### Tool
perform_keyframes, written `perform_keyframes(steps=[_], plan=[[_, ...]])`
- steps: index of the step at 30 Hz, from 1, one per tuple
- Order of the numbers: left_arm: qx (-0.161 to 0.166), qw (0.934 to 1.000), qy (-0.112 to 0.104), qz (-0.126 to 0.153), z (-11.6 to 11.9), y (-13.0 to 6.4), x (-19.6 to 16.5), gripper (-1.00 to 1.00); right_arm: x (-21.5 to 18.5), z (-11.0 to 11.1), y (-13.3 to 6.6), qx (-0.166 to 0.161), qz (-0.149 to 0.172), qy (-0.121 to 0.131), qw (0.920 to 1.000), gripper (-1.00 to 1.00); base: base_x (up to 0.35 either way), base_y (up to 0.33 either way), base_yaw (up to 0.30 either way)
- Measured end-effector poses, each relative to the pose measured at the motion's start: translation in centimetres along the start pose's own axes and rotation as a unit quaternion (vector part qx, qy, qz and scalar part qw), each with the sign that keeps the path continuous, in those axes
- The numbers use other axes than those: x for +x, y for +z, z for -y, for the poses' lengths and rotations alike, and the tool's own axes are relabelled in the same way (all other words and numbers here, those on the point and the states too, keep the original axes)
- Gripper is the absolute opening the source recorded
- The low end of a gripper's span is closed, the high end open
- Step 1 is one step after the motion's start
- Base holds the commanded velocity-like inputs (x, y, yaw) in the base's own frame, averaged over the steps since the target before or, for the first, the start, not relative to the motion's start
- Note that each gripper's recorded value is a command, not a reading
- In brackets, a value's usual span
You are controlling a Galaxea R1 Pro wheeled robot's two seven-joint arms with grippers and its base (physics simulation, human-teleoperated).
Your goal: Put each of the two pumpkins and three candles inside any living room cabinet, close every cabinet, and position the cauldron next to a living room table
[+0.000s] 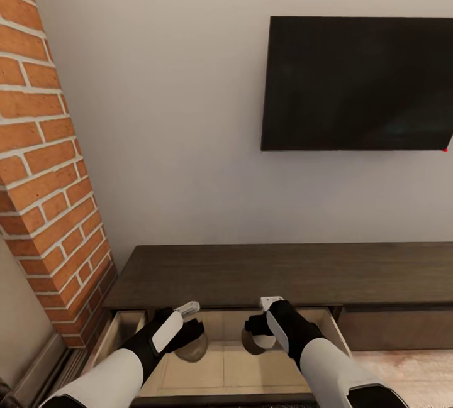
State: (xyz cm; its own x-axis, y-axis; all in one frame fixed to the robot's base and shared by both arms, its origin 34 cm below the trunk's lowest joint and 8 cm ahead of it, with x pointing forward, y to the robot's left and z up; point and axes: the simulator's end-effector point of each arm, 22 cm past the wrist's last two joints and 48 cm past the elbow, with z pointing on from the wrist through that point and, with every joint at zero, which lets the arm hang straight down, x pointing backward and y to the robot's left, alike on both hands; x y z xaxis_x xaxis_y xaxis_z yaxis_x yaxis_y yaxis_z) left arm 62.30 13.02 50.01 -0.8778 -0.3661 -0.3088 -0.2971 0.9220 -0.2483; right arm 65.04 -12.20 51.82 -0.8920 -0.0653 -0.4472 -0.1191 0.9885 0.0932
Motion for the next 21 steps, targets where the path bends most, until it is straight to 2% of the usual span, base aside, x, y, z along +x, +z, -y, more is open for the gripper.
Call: perform_keyframes(steps=[4, 5, 7, 9, 17, 21], plan=[[-0.003, 1.0, 0.001, -0.001, -0.4, 0.8, 0.5, -1.0, 0.6, 0.1, 0.7, 0.0, -0.003, 0.0, 1.0, -1.0, 0.0, 0.0, -0.008], [-0.004, 1.0, 0.006, -0.001, -0.4, 0.8, 0.6, -1.0, 0.7, 0.1, 0.8, 0.0, -0.004, 0.0, 1.0, -1.0, 0.0, 0.0, -0.004], [-0.014, 0.9994, 0.032, 0.004, -0.7, 1.0, 0.9, -1.0, 0.6, 0.0, 0.8, 0.0, -0.003, -0.001, 1.0, -1.0, 0.0, 0.0, -0.001], [-0.016, 0.9992, 0.037, 0.004, -0.9, 1.1, 1.1, -1.0, 0.6, 0.0, 0.8, 0.0, -0.002, -0.001, 1.0, -1.0, 0.0, 0.059, 0.0], [-0.015, 0.9991, 0.04, 0.004, -0.5, 1.1, 1.3, -1.0, 0.5, 0.0, 0.7, 0.0, -0.002, -0.003, 1.0, -1.0, 0.003, 0.048, 0.0], [-0.015, 0.9991, 0.039, 0.004, -0.6, 1.1, 1.3, -1.0, 0.4, 0.0, 0.7, -0.001, -0.001, -0.002, 1.0, -1.0, 0.128, 0.11, 0.0]])
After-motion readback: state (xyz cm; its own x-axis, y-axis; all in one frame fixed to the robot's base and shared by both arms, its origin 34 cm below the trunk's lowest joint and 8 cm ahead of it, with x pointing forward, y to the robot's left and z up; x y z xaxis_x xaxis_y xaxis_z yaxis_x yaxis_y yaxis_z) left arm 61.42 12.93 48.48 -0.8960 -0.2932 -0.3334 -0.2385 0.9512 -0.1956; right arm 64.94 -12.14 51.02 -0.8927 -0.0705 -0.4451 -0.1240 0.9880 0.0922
